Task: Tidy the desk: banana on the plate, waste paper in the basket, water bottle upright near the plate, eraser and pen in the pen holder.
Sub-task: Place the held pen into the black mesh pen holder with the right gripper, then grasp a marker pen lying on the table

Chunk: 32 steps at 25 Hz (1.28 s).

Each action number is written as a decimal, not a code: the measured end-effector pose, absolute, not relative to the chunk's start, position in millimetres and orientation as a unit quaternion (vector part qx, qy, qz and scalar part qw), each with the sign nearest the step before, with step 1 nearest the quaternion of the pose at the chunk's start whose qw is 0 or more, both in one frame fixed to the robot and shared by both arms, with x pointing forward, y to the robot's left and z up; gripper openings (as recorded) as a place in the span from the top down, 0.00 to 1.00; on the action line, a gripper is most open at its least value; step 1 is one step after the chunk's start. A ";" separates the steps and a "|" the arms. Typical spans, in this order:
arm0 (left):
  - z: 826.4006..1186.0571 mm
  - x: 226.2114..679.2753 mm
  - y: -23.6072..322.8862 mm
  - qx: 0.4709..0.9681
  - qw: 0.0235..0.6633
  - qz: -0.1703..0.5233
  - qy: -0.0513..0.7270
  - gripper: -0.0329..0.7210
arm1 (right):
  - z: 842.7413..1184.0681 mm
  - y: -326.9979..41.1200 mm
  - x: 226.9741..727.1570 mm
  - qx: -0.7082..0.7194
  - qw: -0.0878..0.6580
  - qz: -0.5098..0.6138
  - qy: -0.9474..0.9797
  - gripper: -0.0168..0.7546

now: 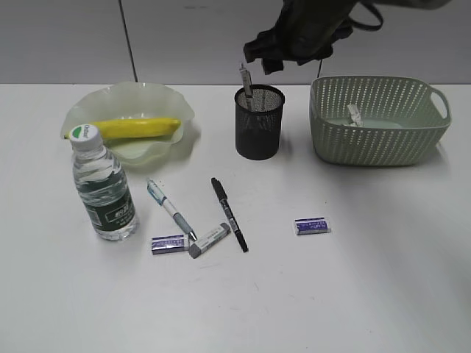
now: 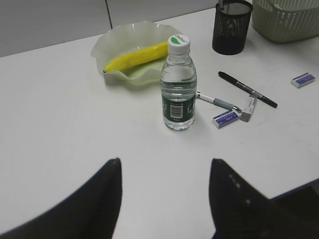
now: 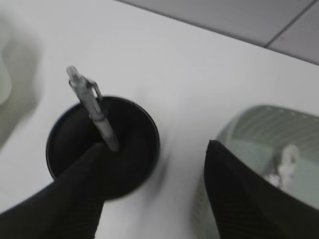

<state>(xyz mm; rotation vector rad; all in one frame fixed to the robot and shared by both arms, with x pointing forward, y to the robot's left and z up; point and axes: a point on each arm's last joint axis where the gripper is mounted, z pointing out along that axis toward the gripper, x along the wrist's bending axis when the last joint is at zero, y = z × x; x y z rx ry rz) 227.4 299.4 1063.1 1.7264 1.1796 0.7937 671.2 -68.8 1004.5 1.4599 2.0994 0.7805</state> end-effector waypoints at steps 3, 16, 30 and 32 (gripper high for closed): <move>1063.1 227.4 299.4 0.694 0.437 0.319 0.474 0.40 | 1034.1 -81.9 651.4 0.525 0.221 0.230 0.789 0.37; 1063.1 227.4 299.4 0.694 0.437 0.319 0.474 0.40 | 1088.7 -146.9 523.1 0.510 0.124 0.097 0.846 0.43; 1063.1 227.4 299.4 0.694 0.437 0.319 0.474 0.40 | 1071.1 -249.7 338.4 0.511 0.138 0.163 0.833 0.45; 1063.1 227.4 299.4 0.694 0.437 0.319 0.474 0.40 | 1065.6 -259.8 320.2 0.508 0.149 0.189 0.827 0.45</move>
